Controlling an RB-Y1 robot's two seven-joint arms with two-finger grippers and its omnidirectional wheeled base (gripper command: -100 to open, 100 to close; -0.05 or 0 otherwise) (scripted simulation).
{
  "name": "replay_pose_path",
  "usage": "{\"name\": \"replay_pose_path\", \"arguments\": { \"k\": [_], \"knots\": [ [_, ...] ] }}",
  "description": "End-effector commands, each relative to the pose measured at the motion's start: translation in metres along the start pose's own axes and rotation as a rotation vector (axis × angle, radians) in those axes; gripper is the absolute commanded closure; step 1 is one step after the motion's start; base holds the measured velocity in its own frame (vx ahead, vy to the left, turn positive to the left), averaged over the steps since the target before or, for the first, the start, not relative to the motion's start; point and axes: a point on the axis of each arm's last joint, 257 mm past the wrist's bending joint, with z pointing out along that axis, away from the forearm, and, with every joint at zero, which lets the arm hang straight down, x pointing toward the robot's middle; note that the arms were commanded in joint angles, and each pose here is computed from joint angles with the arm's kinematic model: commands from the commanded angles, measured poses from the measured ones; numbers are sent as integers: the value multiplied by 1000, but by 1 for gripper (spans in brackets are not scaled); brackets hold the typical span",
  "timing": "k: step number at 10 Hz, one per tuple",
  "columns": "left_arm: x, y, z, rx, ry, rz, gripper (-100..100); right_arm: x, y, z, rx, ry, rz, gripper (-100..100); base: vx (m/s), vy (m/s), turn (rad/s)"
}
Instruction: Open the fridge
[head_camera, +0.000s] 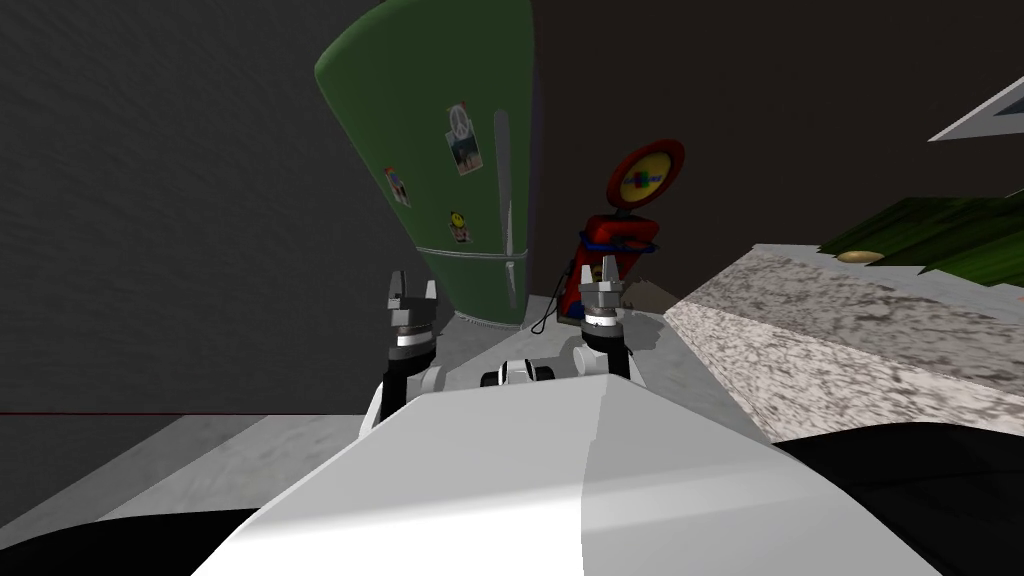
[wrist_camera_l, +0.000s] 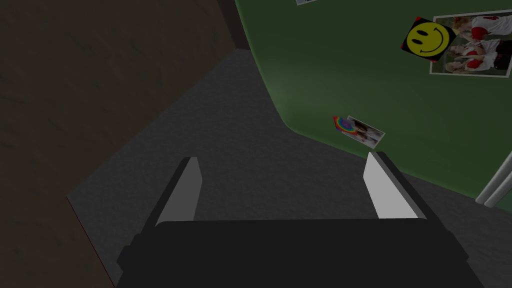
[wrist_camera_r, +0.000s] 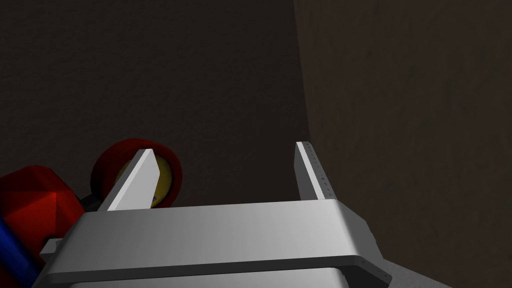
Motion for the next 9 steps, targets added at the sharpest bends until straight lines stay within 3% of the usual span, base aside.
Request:
{"name": "replay_pose_path", "arguments": {
  "k": [1, 5, 9],
  "knots": [
    [4, 14, -4, -16, 40, 9, -100, 0, 0, 0, 0, 0, 0, 0, 74, -49, -40],
    [8, 34, -11, -36, 62, 6, -100, 0, 0, 0, 0, 0, 0, 0, 93, -46, -40],
    [9, 60, -21, -53, 45, -18, -100, 0, 0, 0, 0, 0, 0, 0, 111, -59, -47]
  ]
}}
